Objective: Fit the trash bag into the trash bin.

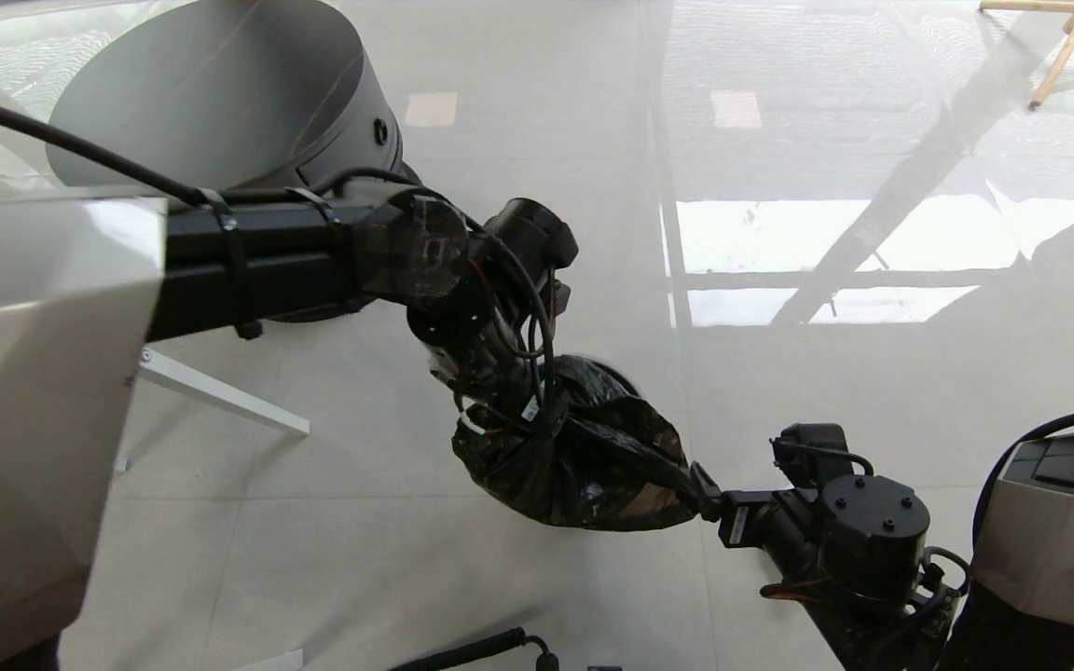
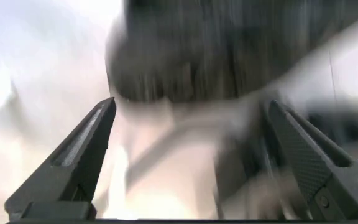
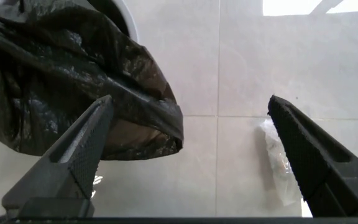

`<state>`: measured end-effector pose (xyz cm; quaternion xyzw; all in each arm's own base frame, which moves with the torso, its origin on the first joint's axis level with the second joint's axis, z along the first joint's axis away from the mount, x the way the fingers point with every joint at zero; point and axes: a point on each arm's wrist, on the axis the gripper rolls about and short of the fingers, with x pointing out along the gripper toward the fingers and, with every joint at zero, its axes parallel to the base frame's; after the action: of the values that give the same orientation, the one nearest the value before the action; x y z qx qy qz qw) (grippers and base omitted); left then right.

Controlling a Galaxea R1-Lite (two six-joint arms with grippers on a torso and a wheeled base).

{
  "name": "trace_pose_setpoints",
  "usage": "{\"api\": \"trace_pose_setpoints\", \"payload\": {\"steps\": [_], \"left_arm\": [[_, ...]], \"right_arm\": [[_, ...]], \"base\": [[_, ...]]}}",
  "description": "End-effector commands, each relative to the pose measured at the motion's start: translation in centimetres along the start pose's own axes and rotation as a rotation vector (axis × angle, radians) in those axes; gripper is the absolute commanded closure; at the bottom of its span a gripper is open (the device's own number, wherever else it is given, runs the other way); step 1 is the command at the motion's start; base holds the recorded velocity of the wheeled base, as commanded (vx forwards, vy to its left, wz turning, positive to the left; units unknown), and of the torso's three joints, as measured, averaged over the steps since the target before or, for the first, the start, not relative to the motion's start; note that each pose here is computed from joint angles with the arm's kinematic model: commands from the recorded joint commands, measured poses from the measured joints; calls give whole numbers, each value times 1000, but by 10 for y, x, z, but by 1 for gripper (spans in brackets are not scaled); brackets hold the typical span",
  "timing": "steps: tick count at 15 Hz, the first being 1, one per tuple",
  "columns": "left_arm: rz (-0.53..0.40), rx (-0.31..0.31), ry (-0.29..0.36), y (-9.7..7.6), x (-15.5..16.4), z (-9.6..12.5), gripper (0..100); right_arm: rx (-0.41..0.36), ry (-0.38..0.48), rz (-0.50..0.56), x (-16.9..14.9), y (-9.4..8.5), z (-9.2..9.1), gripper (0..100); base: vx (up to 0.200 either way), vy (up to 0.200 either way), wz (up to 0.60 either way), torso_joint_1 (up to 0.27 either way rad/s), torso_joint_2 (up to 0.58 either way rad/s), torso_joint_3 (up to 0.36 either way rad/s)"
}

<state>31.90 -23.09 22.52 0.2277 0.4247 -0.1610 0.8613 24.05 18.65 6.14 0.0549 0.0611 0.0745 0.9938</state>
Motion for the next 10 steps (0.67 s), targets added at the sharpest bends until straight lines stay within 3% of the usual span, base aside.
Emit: {"api": "trace_pose_setpoints", "payload": {"steps": [1,2,3,5,6,8,10], "left_arm": [[-18,-41,-31,7,-35,-5,0],[-4,-55,-4,14,-23,-5,0],[32,-105,32,34,3,-5,0],[59,-147,33,46,42,-1,0],[90,-193,51,63,72,-4,100],[118,-243,74,81,89,-10,100],[117,-251,87,83,82,-11,100]], "right_arm": [[0,-3,3,1,1,0,0],[-7,-4,3,1,1,0,0],[-32,0,2,1,1,-1,0],[-52,6,5,2,1,-3,0],[-55,2,22,0,4,-2,100],[-76,-9,70,-1,8,3,100],[-110,-23,184,-4,9,12,100]], "base": [[0,0,0,0,0,0],[0,0,0,0,0,0],[0,0,0,0,0,0],[0,0,0,0,0,0],[0,0,0,0,0,0],[0,0,0,0,0,0],[0,0,0,0,0,0]]}}
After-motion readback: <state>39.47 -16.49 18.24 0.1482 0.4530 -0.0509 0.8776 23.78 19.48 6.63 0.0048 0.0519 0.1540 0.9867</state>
